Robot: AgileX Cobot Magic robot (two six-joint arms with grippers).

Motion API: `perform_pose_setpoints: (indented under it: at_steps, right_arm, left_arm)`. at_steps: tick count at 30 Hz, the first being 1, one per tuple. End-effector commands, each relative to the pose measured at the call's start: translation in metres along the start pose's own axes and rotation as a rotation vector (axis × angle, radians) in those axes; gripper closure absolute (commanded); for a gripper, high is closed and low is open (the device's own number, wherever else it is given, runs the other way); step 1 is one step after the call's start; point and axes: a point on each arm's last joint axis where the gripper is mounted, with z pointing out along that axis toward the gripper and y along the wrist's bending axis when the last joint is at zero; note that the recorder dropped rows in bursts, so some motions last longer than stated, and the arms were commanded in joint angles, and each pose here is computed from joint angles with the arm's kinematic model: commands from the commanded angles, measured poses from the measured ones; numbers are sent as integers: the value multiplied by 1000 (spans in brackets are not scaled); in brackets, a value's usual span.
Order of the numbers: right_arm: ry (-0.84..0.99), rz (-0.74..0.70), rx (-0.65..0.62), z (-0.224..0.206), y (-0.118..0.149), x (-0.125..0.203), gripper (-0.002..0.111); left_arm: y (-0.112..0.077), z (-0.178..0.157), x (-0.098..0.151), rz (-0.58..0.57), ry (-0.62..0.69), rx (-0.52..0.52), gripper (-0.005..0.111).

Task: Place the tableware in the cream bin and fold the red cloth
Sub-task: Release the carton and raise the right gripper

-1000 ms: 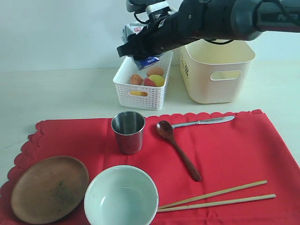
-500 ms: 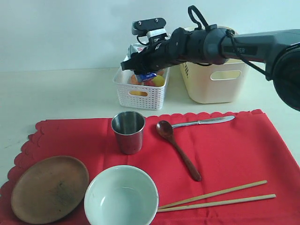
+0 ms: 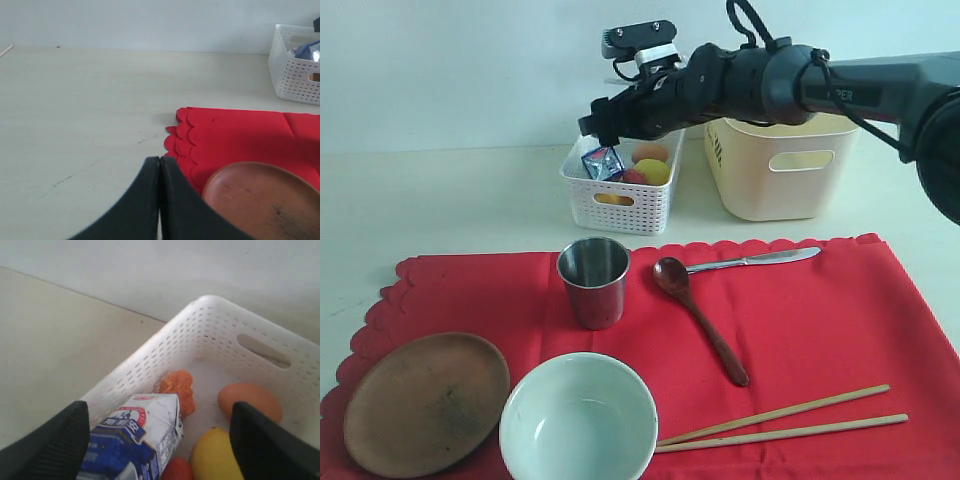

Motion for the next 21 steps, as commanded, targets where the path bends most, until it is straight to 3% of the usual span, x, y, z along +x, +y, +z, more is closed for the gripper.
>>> perform_pose_setpoints:
  at_steps: [1, 16, 21]
  right_arm:
    - [-9, -16, -6, -14, -1, -15, 33]
    - [111, -69, -83, -88, 15, -56, 40]
    - [186, -111, -37, -117, 13, -64, 45]
  left_arm:
    - [0, 0, -1, -5, -16, -3, 107]
    - [0, 0, -1, -5, -16, -3, 107]
    - [0, 0, -1, -5, -16, -3, 107]
